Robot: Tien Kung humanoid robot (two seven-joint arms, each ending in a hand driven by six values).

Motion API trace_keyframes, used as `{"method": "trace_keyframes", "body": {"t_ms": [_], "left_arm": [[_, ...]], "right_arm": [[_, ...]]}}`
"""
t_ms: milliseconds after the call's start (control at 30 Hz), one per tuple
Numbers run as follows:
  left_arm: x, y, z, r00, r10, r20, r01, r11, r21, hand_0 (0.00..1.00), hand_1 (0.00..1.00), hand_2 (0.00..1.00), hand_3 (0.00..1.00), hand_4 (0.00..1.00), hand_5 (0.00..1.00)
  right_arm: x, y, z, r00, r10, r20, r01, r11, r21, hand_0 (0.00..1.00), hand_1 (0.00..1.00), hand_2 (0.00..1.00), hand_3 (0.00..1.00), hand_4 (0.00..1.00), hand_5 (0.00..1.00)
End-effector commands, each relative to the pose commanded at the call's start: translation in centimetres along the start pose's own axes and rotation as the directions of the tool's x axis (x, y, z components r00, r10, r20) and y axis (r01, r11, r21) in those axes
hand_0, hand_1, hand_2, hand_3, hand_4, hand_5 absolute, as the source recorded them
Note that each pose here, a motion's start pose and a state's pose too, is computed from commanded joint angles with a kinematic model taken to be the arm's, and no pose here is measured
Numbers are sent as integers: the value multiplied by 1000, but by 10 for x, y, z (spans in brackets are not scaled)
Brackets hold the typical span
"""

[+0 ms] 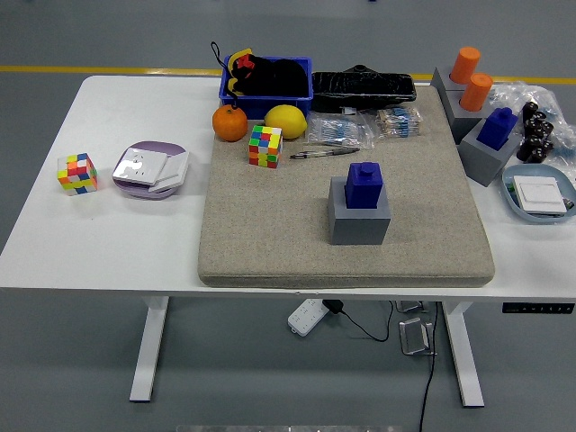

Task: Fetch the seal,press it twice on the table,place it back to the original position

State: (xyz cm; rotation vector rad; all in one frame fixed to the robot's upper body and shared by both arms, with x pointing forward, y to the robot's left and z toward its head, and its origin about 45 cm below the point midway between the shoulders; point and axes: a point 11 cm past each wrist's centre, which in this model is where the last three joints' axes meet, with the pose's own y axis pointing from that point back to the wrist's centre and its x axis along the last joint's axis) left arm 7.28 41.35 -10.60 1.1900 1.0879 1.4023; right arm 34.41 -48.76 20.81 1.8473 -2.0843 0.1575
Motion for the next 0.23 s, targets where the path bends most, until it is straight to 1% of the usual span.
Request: {"method": "trace_keyframes", "body": {"t_ms": [100,233], "left_arm": [[-3,0,1,1000,-5,-4,5,1000,-1,815,815,787,836,794,408],[-7,-1,8,1000,-13,-13,12,1000,-15,815,815,787,837,793,411]], "right_arm": [[2,0,-2,1000,6,3,-6,1000,6,856,778,775,784,910,271],[5,-1,-6,1000,14,5,-14,1000,17,855,777,776,784,908,266]]}}
